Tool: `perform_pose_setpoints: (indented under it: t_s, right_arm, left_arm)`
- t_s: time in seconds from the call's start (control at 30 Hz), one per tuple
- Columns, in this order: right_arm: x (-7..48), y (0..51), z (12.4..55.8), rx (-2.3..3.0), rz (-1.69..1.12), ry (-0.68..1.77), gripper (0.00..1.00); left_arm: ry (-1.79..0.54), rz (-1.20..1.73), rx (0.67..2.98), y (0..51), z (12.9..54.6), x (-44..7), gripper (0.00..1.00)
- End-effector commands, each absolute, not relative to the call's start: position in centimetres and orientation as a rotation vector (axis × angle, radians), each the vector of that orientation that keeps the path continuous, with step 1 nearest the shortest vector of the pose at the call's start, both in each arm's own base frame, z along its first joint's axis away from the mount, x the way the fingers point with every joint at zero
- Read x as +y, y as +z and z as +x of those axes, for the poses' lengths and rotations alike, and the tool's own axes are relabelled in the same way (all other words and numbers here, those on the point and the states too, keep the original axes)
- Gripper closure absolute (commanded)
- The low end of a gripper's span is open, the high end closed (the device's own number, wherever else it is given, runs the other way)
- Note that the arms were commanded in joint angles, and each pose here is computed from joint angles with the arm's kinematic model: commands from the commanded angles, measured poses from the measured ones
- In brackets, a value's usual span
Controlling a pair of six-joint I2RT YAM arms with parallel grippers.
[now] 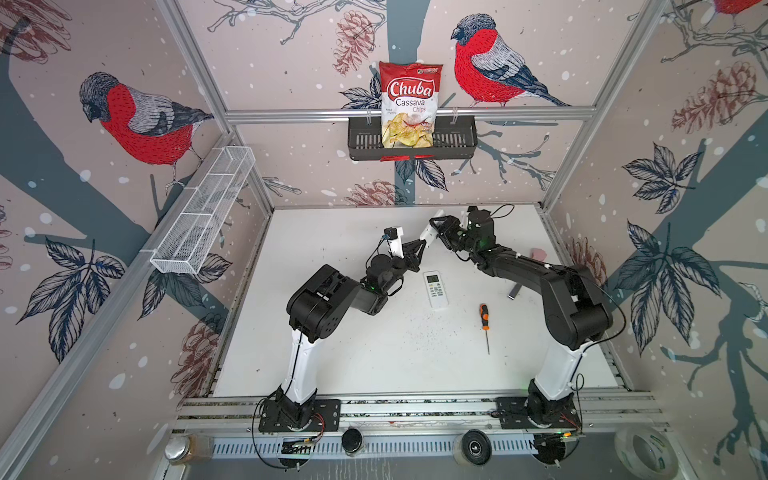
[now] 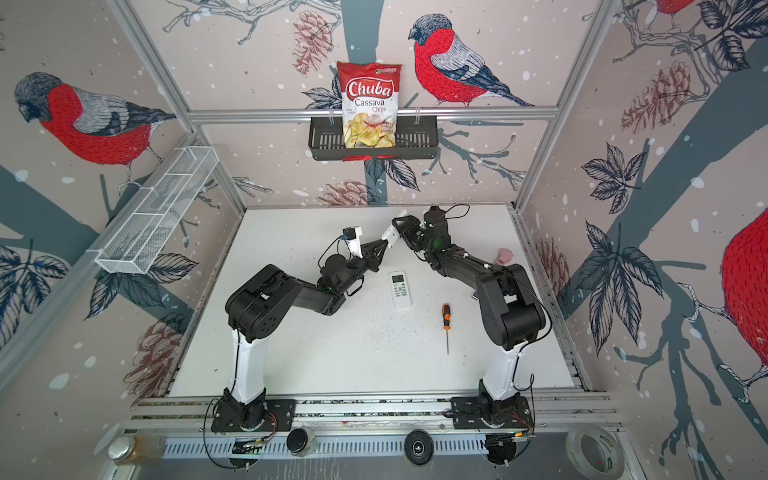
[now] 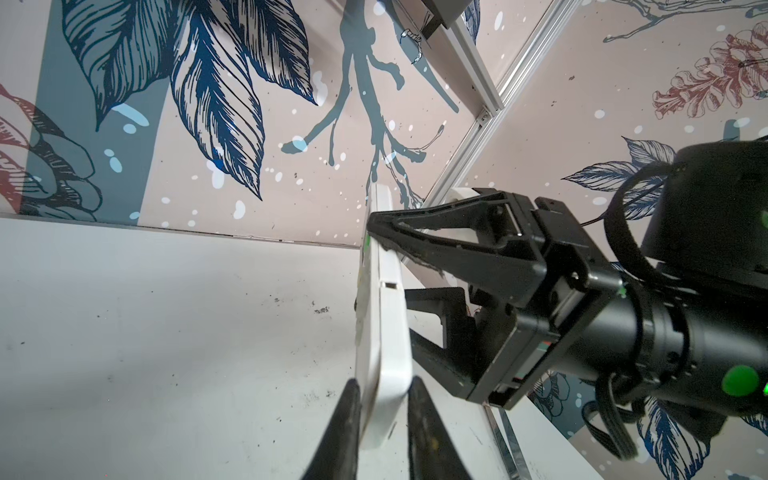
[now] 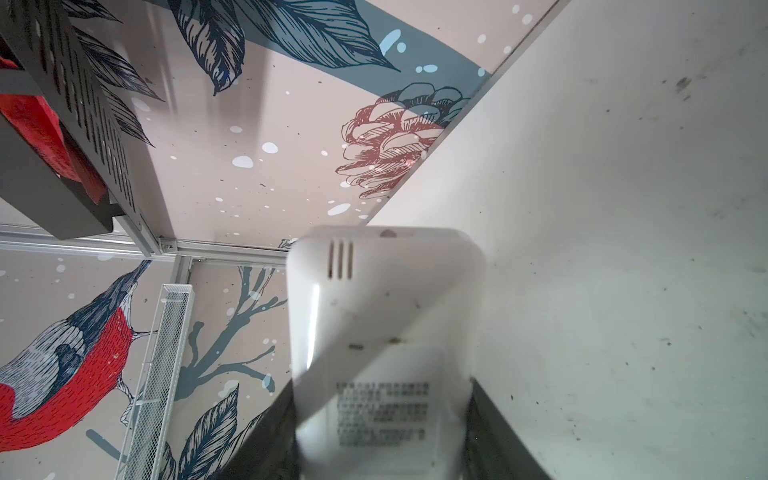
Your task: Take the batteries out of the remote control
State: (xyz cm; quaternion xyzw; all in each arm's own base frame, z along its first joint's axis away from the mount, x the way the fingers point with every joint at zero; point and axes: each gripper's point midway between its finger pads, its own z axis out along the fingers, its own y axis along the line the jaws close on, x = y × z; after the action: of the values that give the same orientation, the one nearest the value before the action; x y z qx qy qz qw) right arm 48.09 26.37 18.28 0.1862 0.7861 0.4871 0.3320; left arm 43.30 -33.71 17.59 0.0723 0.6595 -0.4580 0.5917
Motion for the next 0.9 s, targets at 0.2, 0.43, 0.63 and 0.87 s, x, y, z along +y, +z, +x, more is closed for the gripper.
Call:
perform_pose_setpoints:
  t_s: [0.2,0.43,0.63,0.87]
  right_arm:
    - [26.2,19.0,48.5,2.028,0.461,1.285,0.79]
    - [26.0,19.2,48.6,2.023,0.461,1.283,0.79]
    - [25.9,18.9,48.6,2.027,0.464,1.273,0.79]
    - [25.9,18.7,48.5,2.032,0.46,1.262,0.79]
  left_arm:
    - [-1.056,0.157,1.509,17.9,43.0,-33.2,0.81]
    - [-1.058,0.146,1.511,17.6,42.8,-32.9,0.83]
    - [-1.092,0.152,1.502,18.0,42.5,-33.3,0.6]
    - [-1.108,0.172,1.495,18.4,42.3,-34.1,0.55]
